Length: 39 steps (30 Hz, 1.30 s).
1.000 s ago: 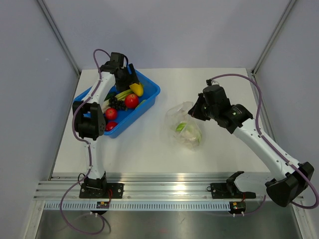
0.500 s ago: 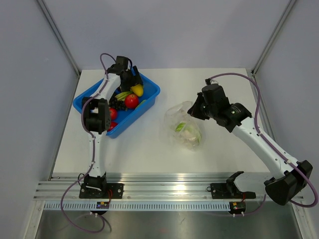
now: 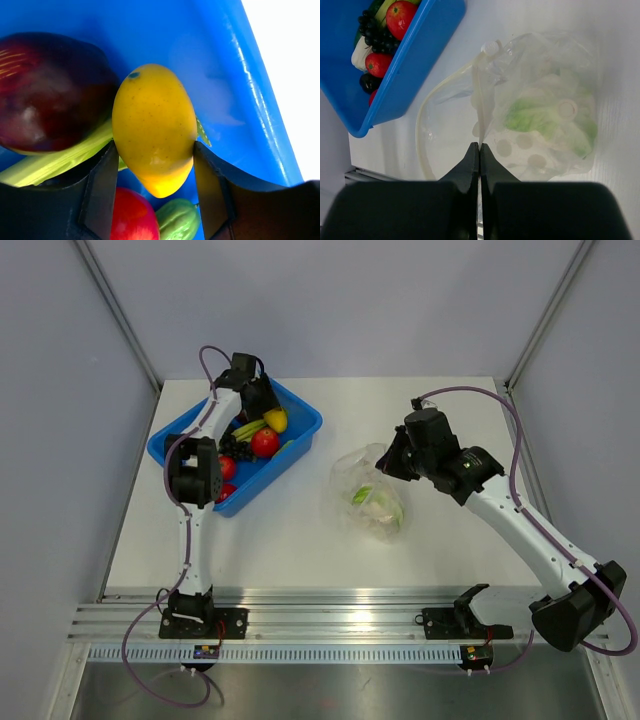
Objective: Place the food in the zip-top bag and seal the zipper
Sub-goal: Pick up the fake fruit from the bin.
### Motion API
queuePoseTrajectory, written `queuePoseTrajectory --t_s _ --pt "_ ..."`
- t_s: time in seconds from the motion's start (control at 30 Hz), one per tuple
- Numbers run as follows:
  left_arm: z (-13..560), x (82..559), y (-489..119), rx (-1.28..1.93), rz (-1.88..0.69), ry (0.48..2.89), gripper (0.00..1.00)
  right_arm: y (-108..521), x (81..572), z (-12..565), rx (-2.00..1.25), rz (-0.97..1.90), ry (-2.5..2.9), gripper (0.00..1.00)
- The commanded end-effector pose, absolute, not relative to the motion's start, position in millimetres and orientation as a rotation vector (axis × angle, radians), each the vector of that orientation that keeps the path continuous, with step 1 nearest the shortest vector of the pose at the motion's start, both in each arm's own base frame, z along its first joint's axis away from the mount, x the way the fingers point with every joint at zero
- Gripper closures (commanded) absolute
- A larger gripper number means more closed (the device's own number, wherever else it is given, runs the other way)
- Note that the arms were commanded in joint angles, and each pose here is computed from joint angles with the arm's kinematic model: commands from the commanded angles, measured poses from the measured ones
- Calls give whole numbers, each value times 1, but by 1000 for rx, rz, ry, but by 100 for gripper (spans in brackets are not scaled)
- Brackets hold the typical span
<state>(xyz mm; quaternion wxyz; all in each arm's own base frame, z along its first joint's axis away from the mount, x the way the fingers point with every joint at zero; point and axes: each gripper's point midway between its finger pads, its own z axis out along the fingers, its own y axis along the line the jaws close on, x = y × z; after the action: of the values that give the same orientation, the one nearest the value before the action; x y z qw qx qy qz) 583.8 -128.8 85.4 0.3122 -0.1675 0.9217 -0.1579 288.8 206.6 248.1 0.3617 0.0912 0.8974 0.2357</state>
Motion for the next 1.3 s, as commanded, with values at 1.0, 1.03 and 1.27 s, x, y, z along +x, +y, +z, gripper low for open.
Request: queuePoseTrajectory --t_s 1.0,1.03,1.27 --pt "294 432 -159 -6 -636 2097 100 226 289 253 212 736 2281 100" --pt "296 425 -165 18 -655 2097 100 227 290 253 210 739 2282 100" --pt "322 345 -245 225 -843 2066 100 234 293 256 197 773 2276 100"
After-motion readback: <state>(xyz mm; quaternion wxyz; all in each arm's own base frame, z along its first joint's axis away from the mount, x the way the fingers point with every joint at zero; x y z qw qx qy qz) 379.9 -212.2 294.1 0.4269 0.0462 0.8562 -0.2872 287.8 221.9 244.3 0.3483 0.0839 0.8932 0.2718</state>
